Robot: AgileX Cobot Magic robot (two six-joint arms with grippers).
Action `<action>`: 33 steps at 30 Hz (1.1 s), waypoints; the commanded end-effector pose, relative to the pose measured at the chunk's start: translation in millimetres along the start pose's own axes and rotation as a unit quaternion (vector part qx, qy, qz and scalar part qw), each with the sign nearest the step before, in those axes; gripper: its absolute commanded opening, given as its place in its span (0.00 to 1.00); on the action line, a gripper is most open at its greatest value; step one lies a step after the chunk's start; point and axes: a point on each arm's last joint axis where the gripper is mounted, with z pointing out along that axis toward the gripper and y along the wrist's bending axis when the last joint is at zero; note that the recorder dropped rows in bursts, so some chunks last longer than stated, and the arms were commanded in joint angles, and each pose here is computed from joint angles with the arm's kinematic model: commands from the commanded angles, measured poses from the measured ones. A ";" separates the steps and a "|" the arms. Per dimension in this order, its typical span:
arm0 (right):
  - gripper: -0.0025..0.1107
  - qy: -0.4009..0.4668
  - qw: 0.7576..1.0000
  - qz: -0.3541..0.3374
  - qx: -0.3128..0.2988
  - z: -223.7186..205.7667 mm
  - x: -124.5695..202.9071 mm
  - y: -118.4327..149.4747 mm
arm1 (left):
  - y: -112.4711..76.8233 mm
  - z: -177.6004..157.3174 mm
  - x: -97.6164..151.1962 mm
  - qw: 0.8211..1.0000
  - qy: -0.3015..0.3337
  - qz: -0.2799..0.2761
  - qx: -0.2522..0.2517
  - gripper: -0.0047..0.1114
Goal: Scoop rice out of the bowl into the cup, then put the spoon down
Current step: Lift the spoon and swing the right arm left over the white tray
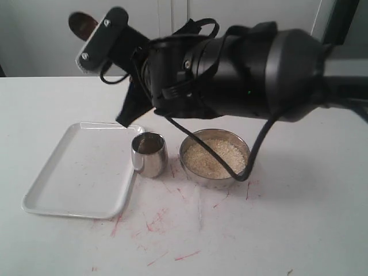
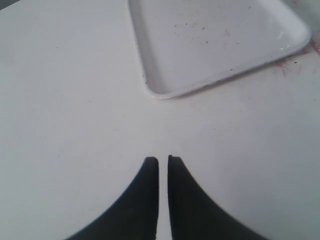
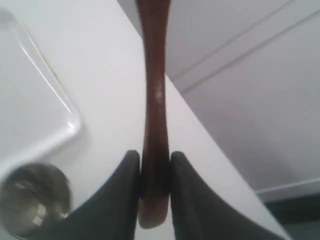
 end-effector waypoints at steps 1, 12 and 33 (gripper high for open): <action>0.02 -0.078 0.972 0.194 -0.108 -27.8 -24.4 -2.0 | -1.7 0.7 6.1 1.000 0.021 -0.002 0.007 0.16; 0.02 -0.076 0.787 0.549 -0.270 -53.8 -47.5 3.7 | -1.7 0.7 6.1 1.000 0.021 -0.002 0.007 0.16; 0.02 0.024 0.867 0.413 -0.277 -28.8 -71.8 53.7 | -1.7 0.7 6.1 1.000 0.021 -0.002 0.007 0.16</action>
